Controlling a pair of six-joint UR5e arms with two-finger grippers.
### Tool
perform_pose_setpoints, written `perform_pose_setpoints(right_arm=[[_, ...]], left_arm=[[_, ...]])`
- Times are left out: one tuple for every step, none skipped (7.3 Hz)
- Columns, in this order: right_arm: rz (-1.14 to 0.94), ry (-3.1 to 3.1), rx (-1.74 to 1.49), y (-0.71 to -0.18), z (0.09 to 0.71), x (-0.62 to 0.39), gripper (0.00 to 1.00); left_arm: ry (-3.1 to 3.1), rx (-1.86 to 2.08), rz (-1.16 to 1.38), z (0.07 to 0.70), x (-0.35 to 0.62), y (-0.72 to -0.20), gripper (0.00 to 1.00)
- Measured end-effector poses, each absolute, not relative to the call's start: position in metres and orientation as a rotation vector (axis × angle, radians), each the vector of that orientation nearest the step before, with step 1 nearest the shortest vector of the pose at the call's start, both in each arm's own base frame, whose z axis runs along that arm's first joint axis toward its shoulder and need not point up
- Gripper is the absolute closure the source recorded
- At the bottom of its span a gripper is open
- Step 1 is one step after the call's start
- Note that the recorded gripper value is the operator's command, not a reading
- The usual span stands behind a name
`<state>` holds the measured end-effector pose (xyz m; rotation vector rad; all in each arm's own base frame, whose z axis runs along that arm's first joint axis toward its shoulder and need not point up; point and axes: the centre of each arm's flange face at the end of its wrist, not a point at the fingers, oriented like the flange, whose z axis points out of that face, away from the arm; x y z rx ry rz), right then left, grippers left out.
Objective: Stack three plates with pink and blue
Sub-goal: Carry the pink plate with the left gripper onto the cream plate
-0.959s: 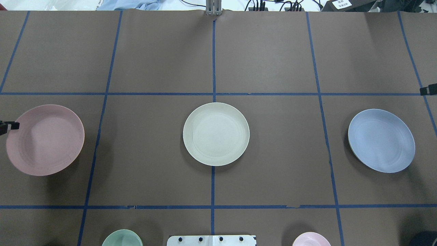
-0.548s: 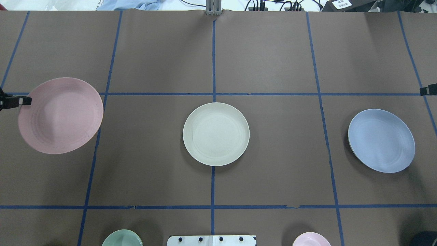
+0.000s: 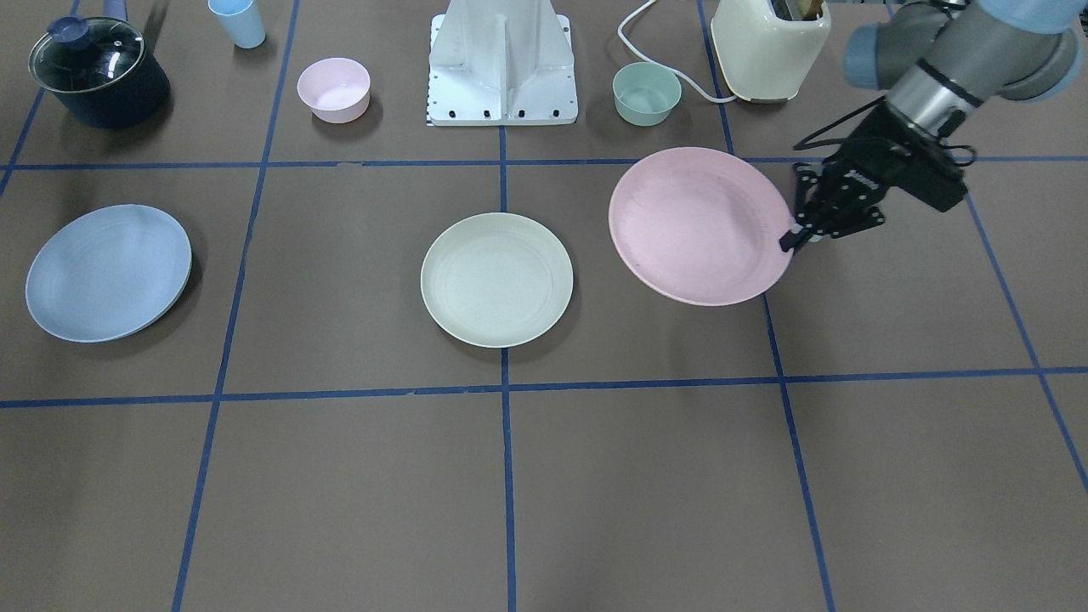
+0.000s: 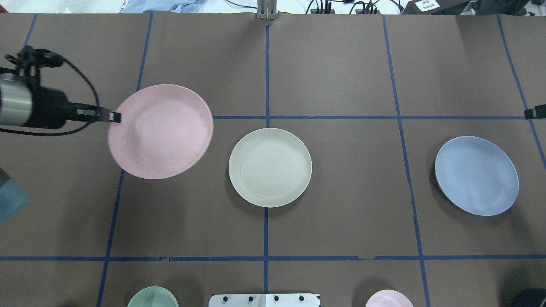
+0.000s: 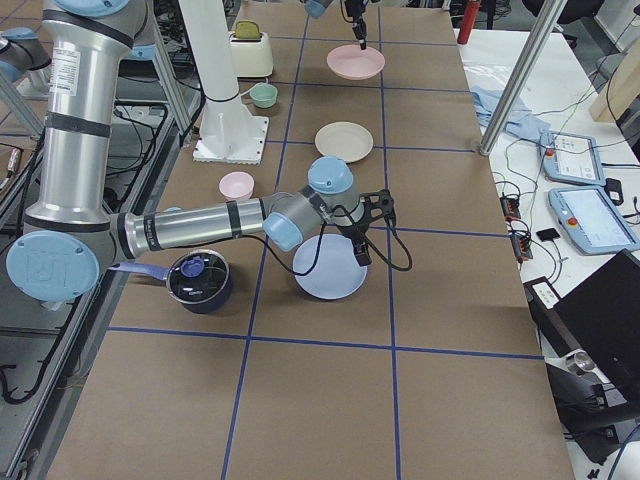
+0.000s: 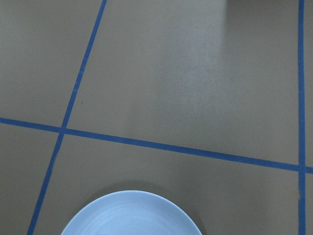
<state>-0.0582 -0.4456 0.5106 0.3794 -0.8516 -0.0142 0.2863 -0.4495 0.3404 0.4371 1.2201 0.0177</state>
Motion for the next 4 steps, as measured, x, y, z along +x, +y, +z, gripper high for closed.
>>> perform_pose_setpoints(right_arm=[[-0.014,-0.85,0.38,-0.446,0.511,-0.058,0.0],[-0.013,-0.849,0.38,-0.446,0.511,-0.058,0.0],[-0.013,-0.848,0.379,-0.446,0.512,-0.058,0.0],[-0.012,-0.848,0.379,-0.446,0.512,-0.058,0.0]], left_arm=[[1.23,0.401,-0.017,0.308,0.34,-0.444,1.0],[1.223,0.372,-0.048,0.285,0.394,-0.438,1.0],[1.211,0.35,-0.076,0.272,0.443,-0.436,1.0],[1.198,0.333,-0.097,0.265,0.484,-0.435,1.0]])
